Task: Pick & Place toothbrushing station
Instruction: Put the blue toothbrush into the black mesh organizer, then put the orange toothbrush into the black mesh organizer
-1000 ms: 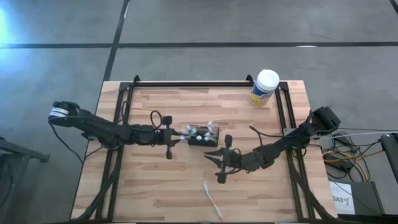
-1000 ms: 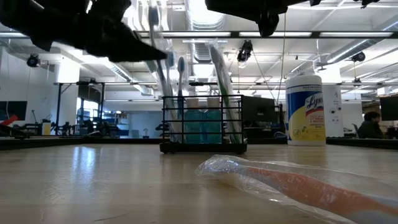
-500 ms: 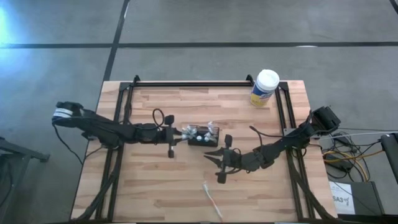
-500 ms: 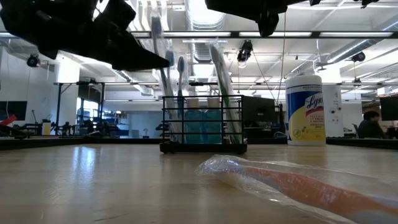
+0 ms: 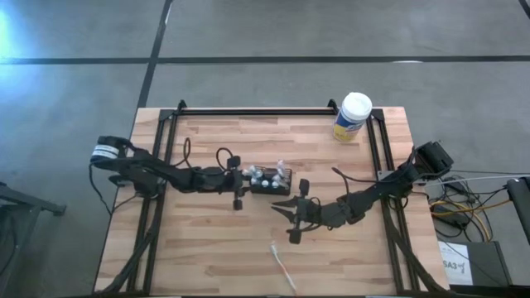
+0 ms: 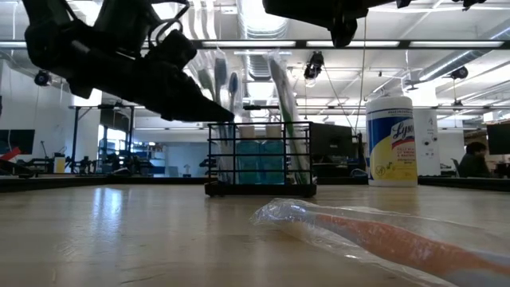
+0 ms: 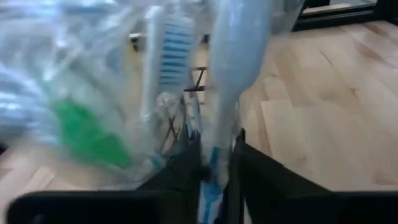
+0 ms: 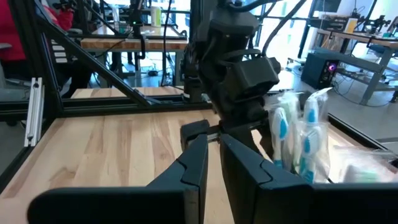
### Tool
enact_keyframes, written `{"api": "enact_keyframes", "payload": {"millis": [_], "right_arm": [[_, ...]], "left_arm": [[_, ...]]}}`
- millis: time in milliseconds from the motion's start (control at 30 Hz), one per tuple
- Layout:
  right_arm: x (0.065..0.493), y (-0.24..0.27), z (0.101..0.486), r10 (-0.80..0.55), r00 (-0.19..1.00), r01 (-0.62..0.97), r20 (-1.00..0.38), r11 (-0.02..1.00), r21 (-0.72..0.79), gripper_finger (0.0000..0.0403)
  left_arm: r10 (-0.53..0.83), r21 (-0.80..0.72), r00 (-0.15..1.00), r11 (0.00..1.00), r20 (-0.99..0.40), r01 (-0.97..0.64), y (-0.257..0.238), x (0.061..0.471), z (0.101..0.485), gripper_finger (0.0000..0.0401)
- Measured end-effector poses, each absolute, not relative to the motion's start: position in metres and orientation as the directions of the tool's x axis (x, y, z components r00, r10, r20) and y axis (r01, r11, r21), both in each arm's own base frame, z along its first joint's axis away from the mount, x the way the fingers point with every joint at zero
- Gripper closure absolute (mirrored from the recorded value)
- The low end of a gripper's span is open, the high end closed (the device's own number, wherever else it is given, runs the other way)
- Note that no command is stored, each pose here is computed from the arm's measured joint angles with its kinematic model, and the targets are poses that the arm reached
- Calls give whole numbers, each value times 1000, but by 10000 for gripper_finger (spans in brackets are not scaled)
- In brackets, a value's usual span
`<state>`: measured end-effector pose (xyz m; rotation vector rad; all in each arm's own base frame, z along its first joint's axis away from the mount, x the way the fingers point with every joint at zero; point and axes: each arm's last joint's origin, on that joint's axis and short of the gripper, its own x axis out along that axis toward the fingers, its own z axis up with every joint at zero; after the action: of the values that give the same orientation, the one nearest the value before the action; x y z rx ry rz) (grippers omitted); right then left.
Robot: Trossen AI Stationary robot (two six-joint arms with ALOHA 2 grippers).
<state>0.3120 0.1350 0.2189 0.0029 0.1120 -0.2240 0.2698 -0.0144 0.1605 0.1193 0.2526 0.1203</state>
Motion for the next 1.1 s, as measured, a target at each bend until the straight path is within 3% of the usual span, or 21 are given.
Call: {"api": "enact_keyframes", "payload": {"millis": [300,533,800,1000,1100], "right_arm": [[312,135,218,-221,969,222,-112,975,-8,360],[312,135,218,-221,969,222,-113,975,-6,360],[312,135,218,-221,968,222,-115,975,-8,360],[312,135,217,-222,968,222,-120,975,-12,360],[312,135,216,-222,967,221,-128,975,-18,360]], "left_arm": [[38,105,962,994,-271,-10,-17,268,179,166],[22,122,976,993,-219,5,-17,258,203,100],[-100,94,992,990,-75,106,-23,234,253,84],[-296,33,946,953,-131,302,-30,189,300,88],[-330,0,940,943,-83,331,-32,162,308,103]]}}
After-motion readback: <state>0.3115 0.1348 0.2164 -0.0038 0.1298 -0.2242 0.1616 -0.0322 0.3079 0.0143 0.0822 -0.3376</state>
